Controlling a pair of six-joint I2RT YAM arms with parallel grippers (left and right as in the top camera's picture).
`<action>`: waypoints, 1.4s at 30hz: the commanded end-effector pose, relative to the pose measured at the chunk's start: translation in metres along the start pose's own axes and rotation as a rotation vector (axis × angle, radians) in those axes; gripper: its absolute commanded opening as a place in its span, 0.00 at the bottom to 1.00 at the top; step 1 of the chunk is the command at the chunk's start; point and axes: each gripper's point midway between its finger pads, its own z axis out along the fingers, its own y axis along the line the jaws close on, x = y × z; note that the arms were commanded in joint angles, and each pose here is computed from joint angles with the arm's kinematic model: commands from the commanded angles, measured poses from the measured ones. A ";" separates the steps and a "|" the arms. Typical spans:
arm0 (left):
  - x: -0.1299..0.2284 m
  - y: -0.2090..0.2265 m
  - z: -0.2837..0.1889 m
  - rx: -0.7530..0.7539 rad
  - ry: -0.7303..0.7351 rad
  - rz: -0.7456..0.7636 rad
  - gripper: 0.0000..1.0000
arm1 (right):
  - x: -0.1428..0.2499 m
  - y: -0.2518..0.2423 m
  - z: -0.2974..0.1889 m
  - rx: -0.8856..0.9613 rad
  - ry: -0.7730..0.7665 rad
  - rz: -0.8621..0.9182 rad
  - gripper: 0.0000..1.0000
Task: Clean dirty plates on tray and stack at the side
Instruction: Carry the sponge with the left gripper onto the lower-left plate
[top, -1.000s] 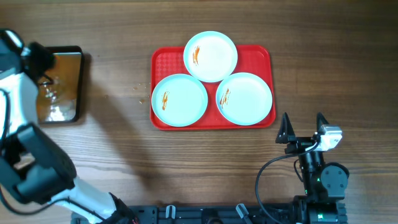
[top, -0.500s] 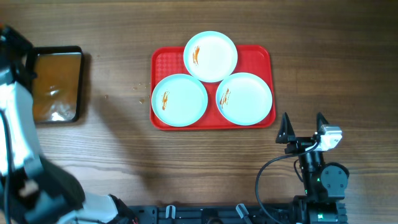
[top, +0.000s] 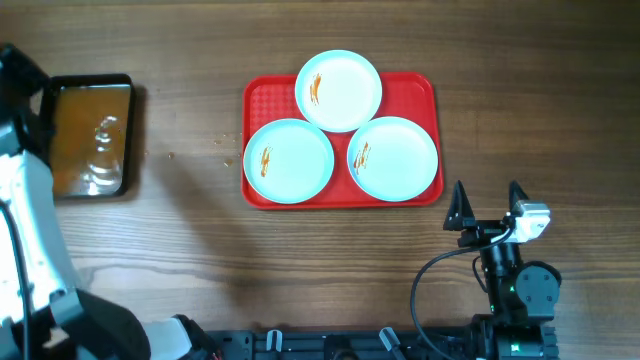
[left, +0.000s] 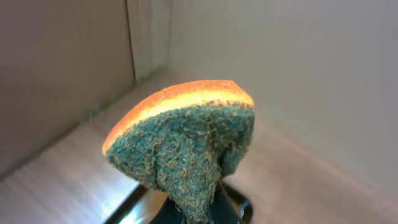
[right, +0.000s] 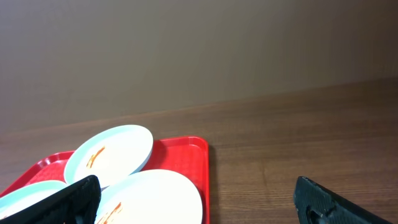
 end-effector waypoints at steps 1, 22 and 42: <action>0.081 0.019 0.042 -0.034 0.218 0.010 0.04 | -0.002 -0.002 0.000 0.012 -0.009 -0.014 1.00; 0.174 0.047 0.063 -0.120 0.476 -0.015 0.04 | -0.002 -0.002 0.000 0.013 -0.009 -0.014 1.00; 0.154 -0.246 -0.151 0.705 0.522 0.126 0.04 | -0.002 -0.002 0.000 0.012 -0.009 -0.014 1.00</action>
